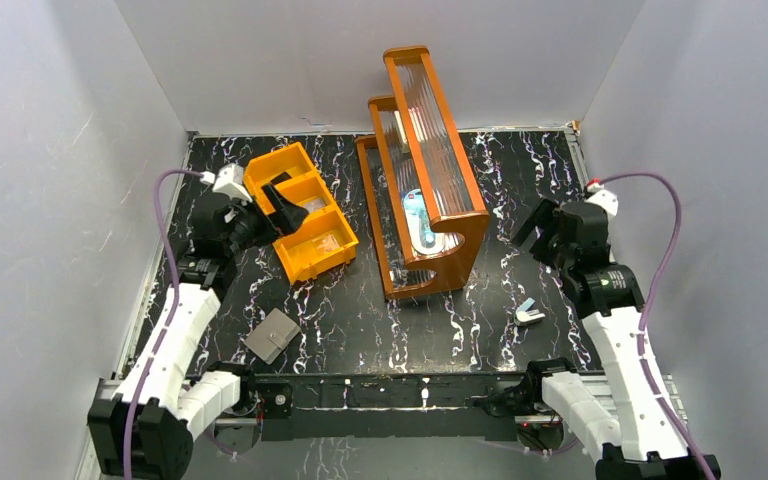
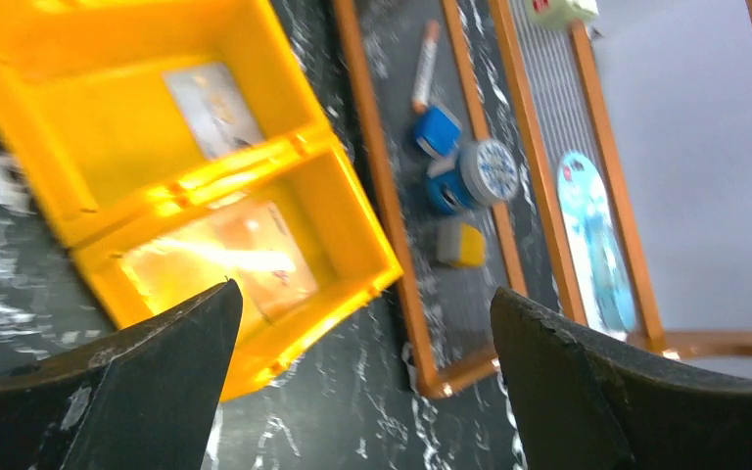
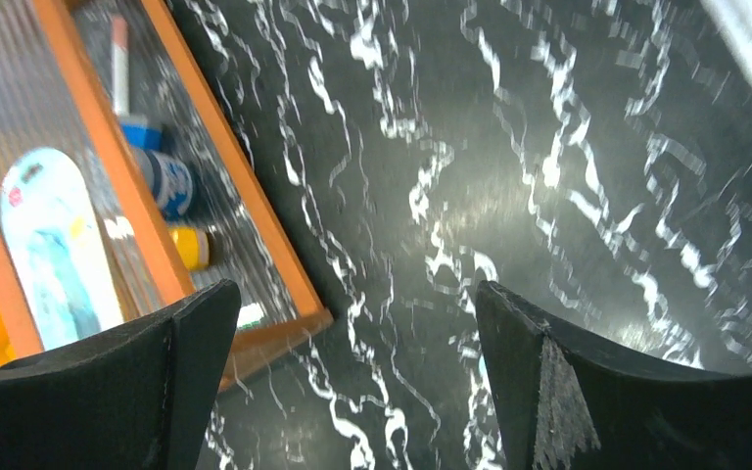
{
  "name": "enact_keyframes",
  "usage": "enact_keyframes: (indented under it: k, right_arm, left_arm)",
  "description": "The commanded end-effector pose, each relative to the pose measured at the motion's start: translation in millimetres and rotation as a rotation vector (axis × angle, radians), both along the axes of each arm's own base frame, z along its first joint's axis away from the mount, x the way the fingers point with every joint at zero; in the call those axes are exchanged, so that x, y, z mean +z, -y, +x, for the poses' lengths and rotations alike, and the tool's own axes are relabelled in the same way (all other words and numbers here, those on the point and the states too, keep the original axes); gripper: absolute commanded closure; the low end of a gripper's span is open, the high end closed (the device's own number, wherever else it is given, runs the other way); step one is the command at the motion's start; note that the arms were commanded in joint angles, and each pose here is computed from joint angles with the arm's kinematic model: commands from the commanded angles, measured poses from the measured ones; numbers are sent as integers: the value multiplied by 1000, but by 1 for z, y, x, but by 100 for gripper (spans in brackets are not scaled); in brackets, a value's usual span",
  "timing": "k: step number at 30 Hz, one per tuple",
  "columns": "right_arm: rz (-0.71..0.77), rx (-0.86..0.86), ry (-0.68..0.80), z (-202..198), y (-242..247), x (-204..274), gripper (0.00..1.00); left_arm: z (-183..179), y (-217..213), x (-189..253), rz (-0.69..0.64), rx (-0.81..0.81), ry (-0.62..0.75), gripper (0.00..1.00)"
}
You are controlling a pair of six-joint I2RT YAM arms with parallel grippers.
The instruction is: Take the credit cards out of the card holder
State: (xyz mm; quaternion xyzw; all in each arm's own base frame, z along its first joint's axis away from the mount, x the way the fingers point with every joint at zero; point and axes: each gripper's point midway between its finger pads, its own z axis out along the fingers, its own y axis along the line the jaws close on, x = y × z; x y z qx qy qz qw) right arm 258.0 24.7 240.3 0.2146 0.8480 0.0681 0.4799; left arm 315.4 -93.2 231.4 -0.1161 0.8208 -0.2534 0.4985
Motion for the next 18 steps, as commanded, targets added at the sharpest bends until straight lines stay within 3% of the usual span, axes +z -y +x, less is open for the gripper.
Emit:
enact_keyframes:
  k: [1, 10, 18]
  right_arm:
    - [164, 12, -108, -18, -20, -43, 2]
    - [275, -9, -196, -33, -31, -88, 2]
    - [236, -72, -188, -40, -17, -87, 2]
  left_arm:
    - [-16, 69, 1, -193, -329, -23, 2]
    - [-47, 184, -52, -138, -718, -213, 2]
    - [-66, 252, -61, -163, -890, -256, 9]
